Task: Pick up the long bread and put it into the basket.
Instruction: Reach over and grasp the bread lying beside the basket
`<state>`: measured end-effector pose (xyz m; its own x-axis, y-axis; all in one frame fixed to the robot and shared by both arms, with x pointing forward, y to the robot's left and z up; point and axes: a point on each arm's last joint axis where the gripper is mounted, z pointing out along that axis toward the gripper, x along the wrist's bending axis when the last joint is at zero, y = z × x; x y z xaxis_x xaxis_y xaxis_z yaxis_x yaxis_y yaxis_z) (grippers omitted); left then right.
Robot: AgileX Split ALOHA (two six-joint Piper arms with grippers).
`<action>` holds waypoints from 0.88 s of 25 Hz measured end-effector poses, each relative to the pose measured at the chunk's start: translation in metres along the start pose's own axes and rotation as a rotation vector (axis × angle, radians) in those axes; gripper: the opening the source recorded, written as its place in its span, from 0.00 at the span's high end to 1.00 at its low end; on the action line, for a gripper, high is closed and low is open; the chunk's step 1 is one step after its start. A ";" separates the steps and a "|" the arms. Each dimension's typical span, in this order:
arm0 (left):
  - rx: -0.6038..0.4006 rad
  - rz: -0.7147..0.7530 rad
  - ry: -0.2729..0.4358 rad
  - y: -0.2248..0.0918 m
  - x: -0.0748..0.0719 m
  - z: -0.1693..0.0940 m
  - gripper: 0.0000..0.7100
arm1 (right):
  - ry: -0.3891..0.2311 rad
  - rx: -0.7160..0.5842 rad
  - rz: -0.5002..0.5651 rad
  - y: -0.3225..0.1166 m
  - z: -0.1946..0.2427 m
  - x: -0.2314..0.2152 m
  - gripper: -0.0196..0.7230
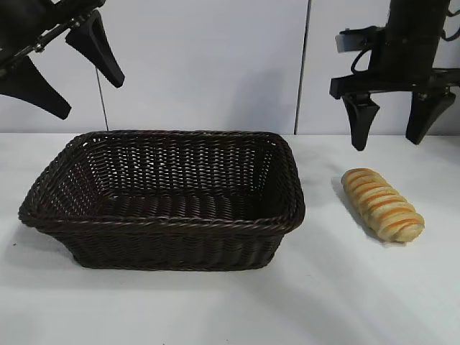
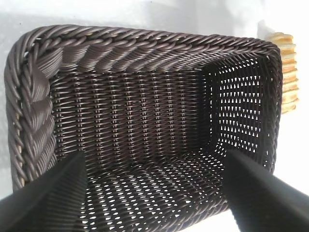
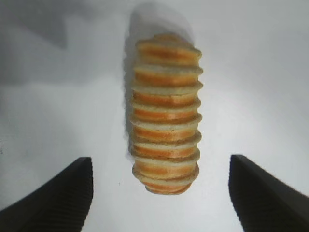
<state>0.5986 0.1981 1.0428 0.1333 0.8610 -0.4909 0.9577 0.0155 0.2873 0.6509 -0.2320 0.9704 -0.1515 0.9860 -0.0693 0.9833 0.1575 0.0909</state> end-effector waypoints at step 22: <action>0.000 0.000 0.000 0.000 0.000 0.000 0.21 | -0.044 0.086 0.016 0.004 0.055 0.000 0.68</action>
<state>0.5986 0.1981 1.0428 0.1333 0.8610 -0.4909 0.9577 0.0155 0.2873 0.6606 -0.2341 0.9164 -0.1330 0.9848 -0.1121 0.9909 0.1346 0.0072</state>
